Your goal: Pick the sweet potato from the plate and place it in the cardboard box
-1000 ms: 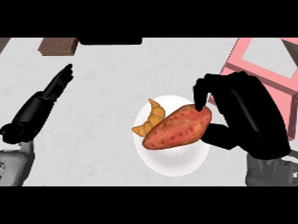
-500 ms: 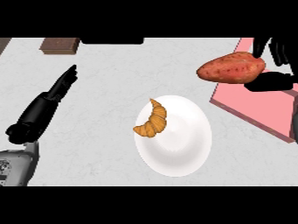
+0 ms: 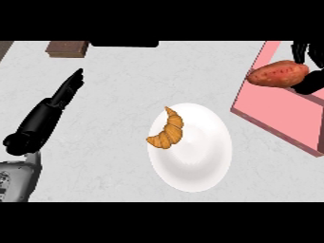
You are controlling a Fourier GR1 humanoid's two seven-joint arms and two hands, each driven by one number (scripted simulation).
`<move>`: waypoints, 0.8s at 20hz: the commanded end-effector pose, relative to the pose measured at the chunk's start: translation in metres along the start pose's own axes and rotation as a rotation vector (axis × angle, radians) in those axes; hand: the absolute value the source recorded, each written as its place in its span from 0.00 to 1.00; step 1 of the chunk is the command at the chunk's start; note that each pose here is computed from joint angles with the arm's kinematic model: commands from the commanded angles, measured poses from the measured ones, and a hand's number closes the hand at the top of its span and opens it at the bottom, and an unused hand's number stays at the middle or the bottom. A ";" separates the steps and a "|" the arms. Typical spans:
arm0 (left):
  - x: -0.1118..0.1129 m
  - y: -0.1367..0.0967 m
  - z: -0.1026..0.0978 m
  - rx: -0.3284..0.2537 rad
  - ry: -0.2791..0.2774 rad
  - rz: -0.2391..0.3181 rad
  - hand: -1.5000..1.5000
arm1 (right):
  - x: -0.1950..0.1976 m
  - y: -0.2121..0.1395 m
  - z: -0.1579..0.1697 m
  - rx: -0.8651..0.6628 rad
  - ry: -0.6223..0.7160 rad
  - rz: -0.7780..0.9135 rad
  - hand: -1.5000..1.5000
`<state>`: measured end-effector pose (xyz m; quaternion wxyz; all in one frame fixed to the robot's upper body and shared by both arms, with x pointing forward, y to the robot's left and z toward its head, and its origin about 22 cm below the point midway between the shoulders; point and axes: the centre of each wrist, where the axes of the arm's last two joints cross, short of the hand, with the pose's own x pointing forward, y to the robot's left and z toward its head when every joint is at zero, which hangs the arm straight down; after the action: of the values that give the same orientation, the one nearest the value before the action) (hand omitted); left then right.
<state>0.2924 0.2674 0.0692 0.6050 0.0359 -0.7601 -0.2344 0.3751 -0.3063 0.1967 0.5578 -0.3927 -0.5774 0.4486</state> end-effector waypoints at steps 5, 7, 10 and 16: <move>-0.008 -0.004 0.000 -0.013 0.004 0.007 0.50 | -0.066 0.012 -0.010 0.256 0.078 0.082 1.00; -0.010 -0.023 0.003 -0.010 0.001 -0.002 0.50 | -0.059 0.016 -0.018 0.339 0.044 0.068 0.00; 0.006 -0.005 -0.008 -0.004 -0.008 -0.016 0.50 | -0.066 0.015 -0.023 0.389 -0.066 -0.003 0.00; 0.002 -0.007 -0.006 0.012 0.016 0.000 0.50 | -0.075 -0.005 -0.023 0.134 -0.282 -0.321 0.00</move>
<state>0.2925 0.2641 0.0670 0.6067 0.0356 -0.7585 -0.2354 0.3998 -0.3760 0.1715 0.5832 -0.2411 -0.5822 0.5126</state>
